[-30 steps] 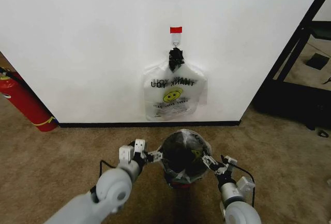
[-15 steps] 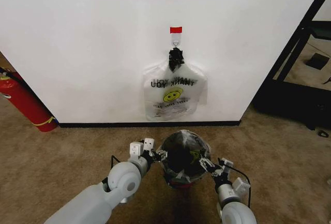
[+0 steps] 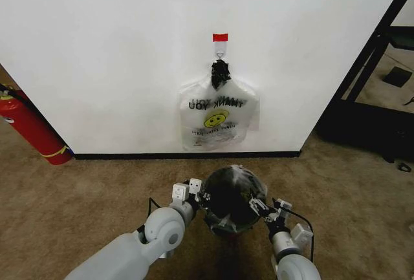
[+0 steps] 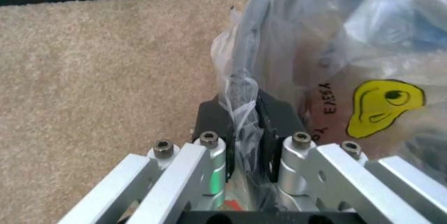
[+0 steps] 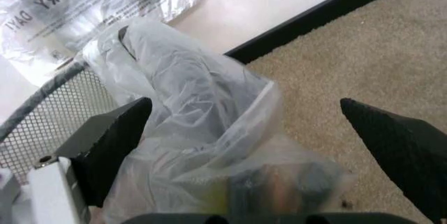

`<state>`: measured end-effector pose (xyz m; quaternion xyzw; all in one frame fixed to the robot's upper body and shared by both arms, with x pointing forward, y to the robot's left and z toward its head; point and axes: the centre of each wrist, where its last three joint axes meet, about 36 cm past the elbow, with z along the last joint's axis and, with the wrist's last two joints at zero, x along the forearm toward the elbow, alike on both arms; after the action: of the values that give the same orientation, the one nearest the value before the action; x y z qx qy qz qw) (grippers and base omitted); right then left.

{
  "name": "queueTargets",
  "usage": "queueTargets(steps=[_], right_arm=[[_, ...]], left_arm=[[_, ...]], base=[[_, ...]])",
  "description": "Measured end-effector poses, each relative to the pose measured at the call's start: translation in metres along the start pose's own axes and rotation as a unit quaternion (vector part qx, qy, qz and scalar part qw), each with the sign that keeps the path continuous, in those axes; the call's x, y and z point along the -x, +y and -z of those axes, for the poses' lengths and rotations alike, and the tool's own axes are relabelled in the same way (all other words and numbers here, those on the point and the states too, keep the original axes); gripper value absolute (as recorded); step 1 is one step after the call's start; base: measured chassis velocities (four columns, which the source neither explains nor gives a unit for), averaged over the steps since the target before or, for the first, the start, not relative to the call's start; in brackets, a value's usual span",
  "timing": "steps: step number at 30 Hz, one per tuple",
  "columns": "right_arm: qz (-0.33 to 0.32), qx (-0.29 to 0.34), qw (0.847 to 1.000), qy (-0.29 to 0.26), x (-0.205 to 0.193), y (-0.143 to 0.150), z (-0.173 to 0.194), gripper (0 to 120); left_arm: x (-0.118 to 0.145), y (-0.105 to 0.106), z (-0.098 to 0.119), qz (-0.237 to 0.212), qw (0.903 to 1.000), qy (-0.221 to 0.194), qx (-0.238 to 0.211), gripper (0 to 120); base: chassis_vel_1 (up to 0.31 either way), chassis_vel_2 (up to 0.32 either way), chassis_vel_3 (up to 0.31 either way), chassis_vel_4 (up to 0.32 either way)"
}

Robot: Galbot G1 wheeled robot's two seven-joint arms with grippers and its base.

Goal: Pick up the garbage bag from the wall and place it over the trash bin.

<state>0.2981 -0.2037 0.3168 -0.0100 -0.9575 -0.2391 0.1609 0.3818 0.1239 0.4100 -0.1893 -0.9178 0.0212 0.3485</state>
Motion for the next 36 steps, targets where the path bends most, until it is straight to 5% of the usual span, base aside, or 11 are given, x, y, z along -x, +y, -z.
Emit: queueTargets(steps=[12,27,36], right_arm=[[0.039,-0.018,0.999,-0.009,-0.016,0.013,0.003,100],[0.057,-0.017,0.998,-0.032,-0.036,0.016,0.017,100],[0.039,-0.019,0.997,-0.059,-0.043,0.005,0.027,100]], left_arm=[[-0.009,0.016,0.025,0.039,0.9992,-0.012,0.002,4],[0.011,0.036,0.036,0.078,0.9940,0.006,-0.076,4],[-0.023,0.039,0.042,0.051,0.9970,-0.037,-0.044,36]], base=[[0.000,0.000,0.000,0.000],[0.000,0.000,0.000,0.000],[0.000,0.000,0.000,0.000]])
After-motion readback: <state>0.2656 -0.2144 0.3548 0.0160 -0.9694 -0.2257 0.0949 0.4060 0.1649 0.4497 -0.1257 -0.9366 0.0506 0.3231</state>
